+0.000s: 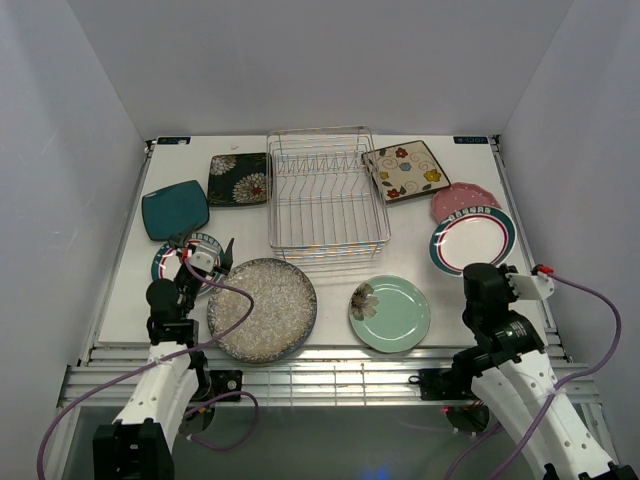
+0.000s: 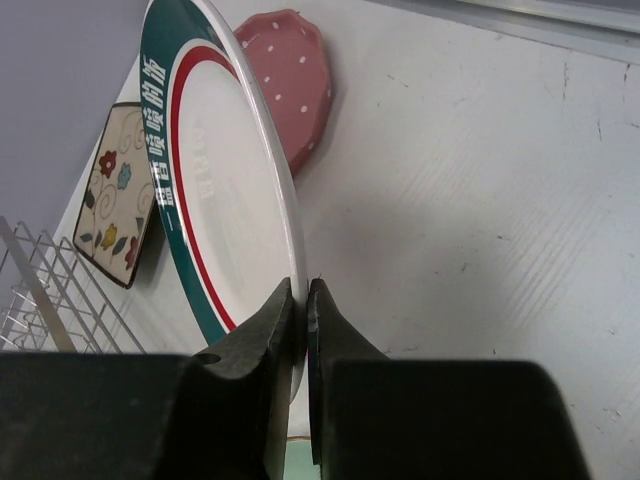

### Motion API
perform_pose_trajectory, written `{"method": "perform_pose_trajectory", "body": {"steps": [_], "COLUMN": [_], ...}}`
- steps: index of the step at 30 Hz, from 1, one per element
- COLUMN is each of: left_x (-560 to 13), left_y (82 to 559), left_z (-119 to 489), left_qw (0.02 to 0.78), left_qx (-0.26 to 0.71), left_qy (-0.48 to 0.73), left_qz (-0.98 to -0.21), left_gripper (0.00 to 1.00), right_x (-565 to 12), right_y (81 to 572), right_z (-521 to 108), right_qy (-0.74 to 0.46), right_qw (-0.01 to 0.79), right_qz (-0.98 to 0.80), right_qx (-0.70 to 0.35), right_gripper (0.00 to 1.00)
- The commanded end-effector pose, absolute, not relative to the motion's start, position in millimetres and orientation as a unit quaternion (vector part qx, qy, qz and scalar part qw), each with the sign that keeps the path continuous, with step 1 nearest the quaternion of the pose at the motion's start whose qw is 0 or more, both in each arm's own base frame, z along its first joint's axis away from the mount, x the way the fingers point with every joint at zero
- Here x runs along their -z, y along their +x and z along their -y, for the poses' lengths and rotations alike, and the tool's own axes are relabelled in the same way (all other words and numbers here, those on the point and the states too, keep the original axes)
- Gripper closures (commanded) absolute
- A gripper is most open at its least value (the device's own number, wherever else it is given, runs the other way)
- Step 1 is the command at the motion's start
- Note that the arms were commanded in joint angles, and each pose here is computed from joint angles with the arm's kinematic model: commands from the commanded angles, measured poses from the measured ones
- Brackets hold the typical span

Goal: Load the plates into the dish rack
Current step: Pick up the plate at the center of the board.

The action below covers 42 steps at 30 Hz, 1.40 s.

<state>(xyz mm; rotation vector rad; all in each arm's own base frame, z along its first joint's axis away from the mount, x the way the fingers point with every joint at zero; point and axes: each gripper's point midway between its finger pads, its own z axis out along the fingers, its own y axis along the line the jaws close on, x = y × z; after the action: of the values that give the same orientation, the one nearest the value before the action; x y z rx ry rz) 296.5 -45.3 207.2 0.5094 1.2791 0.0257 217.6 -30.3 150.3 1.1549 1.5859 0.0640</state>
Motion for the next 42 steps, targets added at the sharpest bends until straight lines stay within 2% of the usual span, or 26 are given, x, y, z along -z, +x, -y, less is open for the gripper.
{"method": "perform_pose_trajectory", "body": {"steps": [1, 6, 11, 13, 24, 33, 38, 42], "left_x": [-216.0, -216.1, -216.0, -214.9, -215.0, -211.2, -210.8, -214.6], "left_y": [295.5, 295.0, 295.3, 295.2, 295.2, 297.8, 302.3, 321.9], "left_z": [47.9, 47.4, 48.1, 48.1, 50.2, 52.5, 58.7, 59.7], "left_qw": [0.777, 0.778, 0.777, 0.776, 0.775, 0.768, 0.759, 0.733], "left_qx": [-0.013, -0.013, -0.012, -0.012, -0.007, 0.006, 0.043, 0.090], "left_qy": [0.244, 0.244, 0.245, 0.245, 0.249, 0.248, 0.235, 0.190], "left_qz": [-0.580, -0.579, -0.579, -0.581, -0.580, -0.590, -0.605, -0.647], "left_gripper": [0.02, 0.02, 0.02, 0.02, 0.02, 0.02, 0.02, 0.02], "right_x": [-204.8, -226.8, -259.1, -276.5, -309.4, -320.3, -328.7, -337.0], "right_y": [231.1, 241.7, 265.5, 270.3, 296.0, 330.1, 344.2, 355.5], "right_z": [37.2, 30.1, -9.0, -20.2, -59.8, -80.5, -87.9, -92.0], "right_qy": [0.476, 0.438, 0.274, 0.252, 0.168, 0.144, 0.142, 0.145], "right_qw": [0.613, 0.637, 0.699, 0.715, 0.730, 0.726, 0.727, 0.728], "right_qz": [-0.630, -0.633, -0.654, -0.640, -0.640, -0.651, -0.651, -0.651], "right_qx": [-0.032, -0.043, -0.091, -0.121, -0.171, -0.168, -0.165, -0.157], "right_gripper": [0.92, 0.92, 0.92, 0.92, 0.92, 0.92, 0.92, 0.92]}}
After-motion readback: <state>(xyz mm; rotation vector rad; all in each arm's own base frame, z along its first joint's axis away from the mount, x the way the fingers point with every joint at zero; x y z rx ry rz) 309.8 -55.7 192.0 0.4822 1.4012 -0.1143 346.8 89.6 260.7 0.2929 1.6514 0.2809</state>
